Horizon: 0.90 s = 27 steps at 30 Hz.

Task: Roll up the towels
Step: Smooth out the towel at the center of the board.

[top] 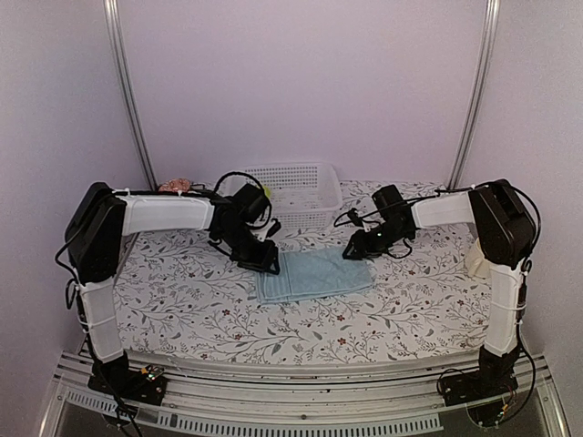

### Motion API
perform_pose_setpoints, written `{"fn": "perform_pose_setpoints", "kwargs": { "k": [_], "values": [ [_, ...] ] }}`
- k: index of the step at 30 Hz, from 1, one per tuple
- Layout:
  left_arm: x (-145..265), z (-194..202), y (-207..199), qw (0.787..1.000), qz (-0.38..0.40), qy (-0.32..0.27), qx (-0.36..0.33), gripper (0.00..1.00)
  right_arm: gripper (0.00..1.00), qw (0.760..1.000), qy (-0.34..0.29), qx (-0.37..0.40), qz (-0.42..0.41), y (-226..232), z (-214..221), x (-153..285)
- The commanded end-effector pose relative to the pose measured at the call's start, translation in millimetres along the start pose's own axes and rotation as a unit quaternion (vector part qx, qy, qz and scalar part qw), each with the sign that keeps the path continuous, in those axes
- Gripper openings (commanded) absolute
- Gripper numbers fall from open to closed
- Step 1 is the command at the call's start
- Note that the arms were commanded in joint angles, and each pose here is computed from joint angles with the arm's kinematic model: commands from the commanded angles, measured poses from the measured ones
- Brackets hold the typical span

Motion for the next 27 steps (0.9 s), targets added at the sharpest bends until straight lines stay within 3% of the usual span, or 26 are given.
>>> {"fn": "perform_pose_setpoints", "kwargs": {
  "k": [1,12,21,25,27],
  "values": [
    [-15.5,9.4,4.8,1.0,0.007,0.022,0.012,0.46,0.36,1.0,0.001,-0.008,0.011,-5.9,4.8,-3.9],
    [-23.7,25.8,8.4,0.999,-0.002,0.045,0.021,0.42,0.36,1.0,0.002,-0.009,0.011,-6.3,8.9,-3.0],
    [-28.4,26.9,5.2,0.999,0.011,0.039,0.023,0.24,0.36,1.0,0.005,-0.011,0.014,-8.0,11.6,-4.0],
    [-26.8,29.9,5.1,0.999,0.011,0.043,0.025,0.06,0.36,1.0,0.006,-0.011,0.015,-8.9,11.7,-4.5],
    [-24.1,31.7,4.6,0.999,0.011,0.044,0.028,0.02,0.36,1.0,0.006,-0.011,0.016,-9.3,11.8,-5.1]
  ]
}}
Point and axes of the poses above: each gripper's point midway between its finger pads, its own x axis back along the fingers, its own y axis along the line the jaws close on, z = x × y, the point moved 9 cm from there along x, back along the fingers, and after that the axes turned 12 degrees about -x, right-handed, at the moved point
